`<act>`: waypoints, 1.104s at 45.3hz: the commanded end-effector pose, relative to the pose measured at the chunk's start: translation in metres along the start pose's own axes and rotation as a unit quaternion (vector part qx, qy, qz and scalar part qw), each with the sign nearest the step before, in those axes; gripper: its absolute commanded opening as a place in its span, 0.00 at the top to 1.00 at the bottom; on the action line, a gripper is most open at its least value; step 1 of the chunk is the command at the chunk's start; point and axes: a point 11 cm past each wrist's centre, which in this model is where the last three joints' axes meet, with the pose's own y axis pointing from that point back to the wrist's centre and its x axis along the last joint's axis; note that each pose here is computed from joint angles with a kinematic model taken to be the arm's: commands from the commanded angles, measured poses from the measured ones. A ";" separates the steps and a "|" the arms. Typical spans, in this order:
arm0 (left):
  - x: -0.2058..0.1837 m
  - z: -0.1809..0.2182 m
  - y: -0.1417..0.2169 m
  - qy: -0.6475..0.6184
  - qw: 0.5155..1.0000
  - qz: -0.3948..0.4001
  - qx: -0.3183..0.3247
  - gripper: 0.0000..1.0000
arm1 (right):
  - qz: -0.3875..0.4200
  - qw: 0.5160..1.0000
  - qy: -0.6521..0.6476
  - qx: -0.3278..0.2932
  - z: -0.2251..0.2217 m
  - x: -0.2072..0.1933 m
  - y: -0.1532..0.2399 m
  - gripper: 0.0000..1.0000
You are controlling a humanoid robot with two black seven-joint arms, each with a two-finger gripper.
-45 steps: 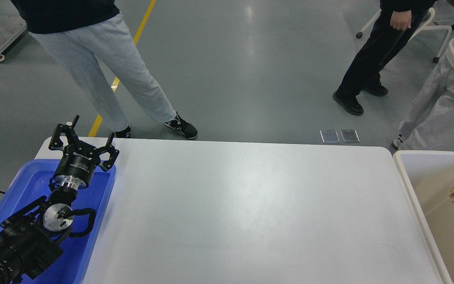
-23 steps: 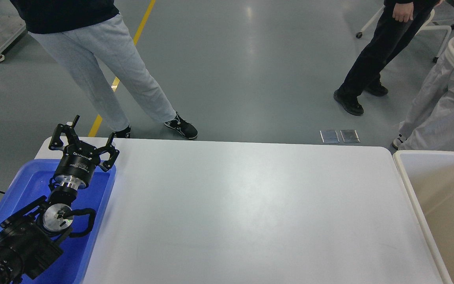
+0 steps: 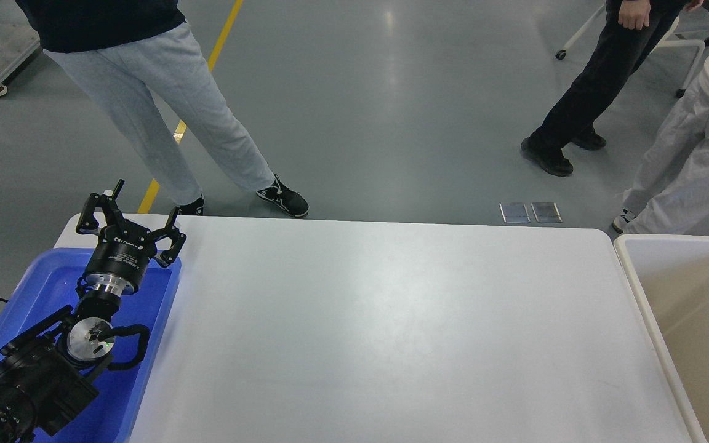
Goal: Tidy desktop
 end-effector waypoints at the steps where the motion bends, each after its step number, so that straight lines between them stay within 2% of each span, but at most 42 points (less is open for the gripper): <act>1: 0.000 0.000 0.000 0.000 1.000 0.000 0.000 0.00 | 0.012 1.000 0.008 0.000 0.001 0.002 0.000 0.02; 21: 0.000 0.000 0.000 0.000 1.000 0.000 0.000 0.00 | 0.012 1.000 0.018 0.007 -0.005 0.001 -0.001 0.01; 32: 0.000 0.000 0.000 0.000 1.000 0.000 0.000 0.00 | -0.012 1.000 -0.001 0.011 -0.010 -0.016 -0.002 0.01; 39: 0.000 0.000 0.000 0.000 1.000 0.000 0.000 0.00 | -0.075 0.996 -0.046 0.026 -0.027 -0.028 -0.005 0.01; 44: 0.000 0.000 0.000 0.000 1.000 0.000 0.000 0.00 | -0.086 0.992 -0.084 0.041 -0.040 -0.026 -0.007 0.01; 50: 0.000 0.000 0.000 0.000 1.000 0.000 0.000 0.00 | -0.135 0.974 -0.170 0.071 -0.063 -0.035 -0.006 0.01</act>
